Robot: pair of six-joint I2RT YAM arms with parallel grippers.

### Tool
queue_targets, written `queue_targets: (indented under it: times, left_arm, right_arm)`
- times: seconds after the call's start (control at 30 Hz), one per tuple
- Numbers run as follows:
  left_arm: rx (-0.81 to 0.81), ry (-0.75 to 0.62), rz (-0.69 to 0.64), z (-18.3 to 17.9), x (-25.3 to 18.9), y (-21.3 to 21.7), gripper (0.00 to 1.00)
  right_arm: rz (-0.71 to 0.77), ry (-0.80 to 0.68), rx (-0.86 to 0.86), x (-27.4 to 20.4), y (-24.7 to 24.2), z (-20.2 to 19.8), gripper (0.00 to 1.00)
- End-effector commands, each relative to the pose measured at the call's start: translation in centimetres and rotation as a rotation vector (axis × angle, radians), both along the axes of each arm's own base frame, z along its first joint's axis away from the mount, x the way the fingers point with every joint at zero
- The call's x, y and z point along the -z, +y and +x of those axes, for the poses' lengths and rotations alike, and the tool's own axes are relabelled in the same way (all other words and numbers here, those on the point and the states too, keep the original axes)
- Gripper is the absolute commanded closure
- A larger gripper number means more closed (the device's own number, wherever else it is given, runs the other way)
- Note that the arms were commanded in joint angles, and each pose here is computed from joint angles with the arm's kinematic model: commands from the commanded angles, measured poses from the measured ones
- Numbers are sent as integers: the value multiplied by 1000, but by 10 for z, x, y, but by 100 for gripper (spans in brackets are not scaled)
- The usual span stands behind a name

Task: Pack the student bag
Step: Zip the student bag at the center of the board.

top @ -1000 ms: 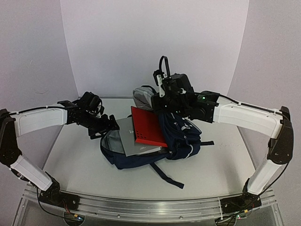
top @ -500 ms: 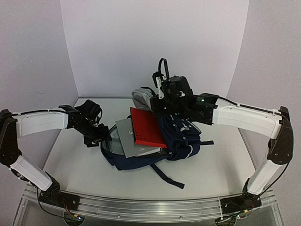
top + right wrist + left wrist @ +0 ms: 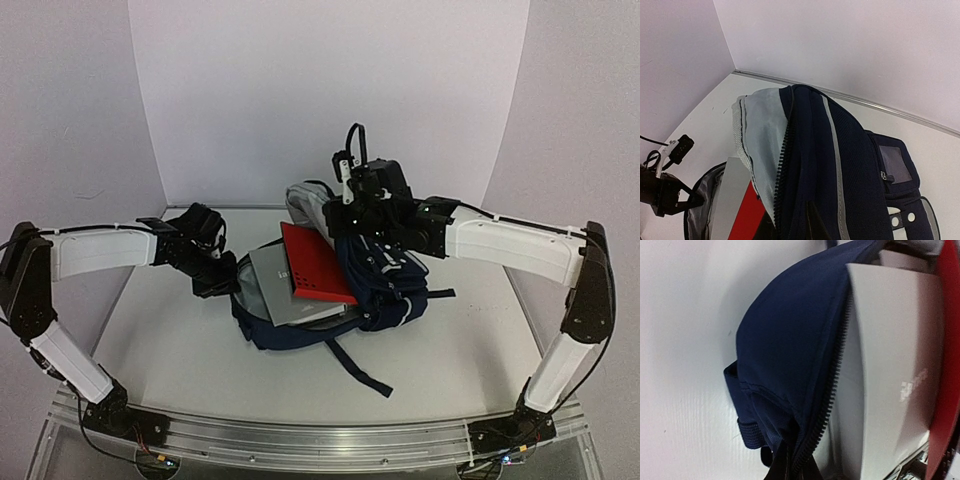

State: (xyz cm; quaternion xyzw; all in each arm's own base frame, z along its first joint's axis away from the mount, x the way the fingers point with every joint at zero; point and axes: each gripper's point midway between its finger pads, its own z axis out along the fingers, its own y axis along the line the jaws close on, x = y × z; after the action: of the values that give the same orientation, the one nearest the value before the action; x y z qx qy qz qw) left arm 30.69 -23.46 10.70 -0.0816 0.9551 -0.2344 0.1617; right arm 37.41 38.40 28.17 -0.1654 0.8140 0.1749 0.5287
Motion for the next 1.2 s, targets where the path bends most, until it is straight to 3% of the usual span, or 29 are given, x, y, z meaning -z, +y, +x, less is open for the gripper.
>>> queue_targets:
  times: [0.0,0.07,0.17,0.27,0.47,0.63,0.83,0.97,1.17]
  left_arm:
    - [104,-299,-245,60,-105,-55,100]
    - [134,-315,-301,71,-120,-66,100]
    - [135,-293,-363,85,-123,-74,100]
    - [124,-299,-441,93,-132,-76,100]
    - [128,-306,-546,108,-149,-72,100]
    - [100,-298,-590,129,-154,-56,100]
    - [84,-334,-604,138,-171,-47,100]
    - [72,-343,-596,138,-178,-41,100]
    - [65,-343,-592,135,-181,-39,100]
  right_arm:
    - [167,-119,35,-49,-10,42,100]
    - [184,-129,3,-61,-8,38,87]
    - [224,-137,-64,-81,-9,22,47]
    - [252,-121,-125,-88,-17,-2,22]
    - [300,-31,-241,-71,-32,-57,2]
    - [325,55,-272,-43,-43,-92,7]
    - [325,208,-264,34,-42,-114,32]
    - [357,232,-240,63,-44,-114,47]
    - [239,233,-115,110,-49,-88,58]
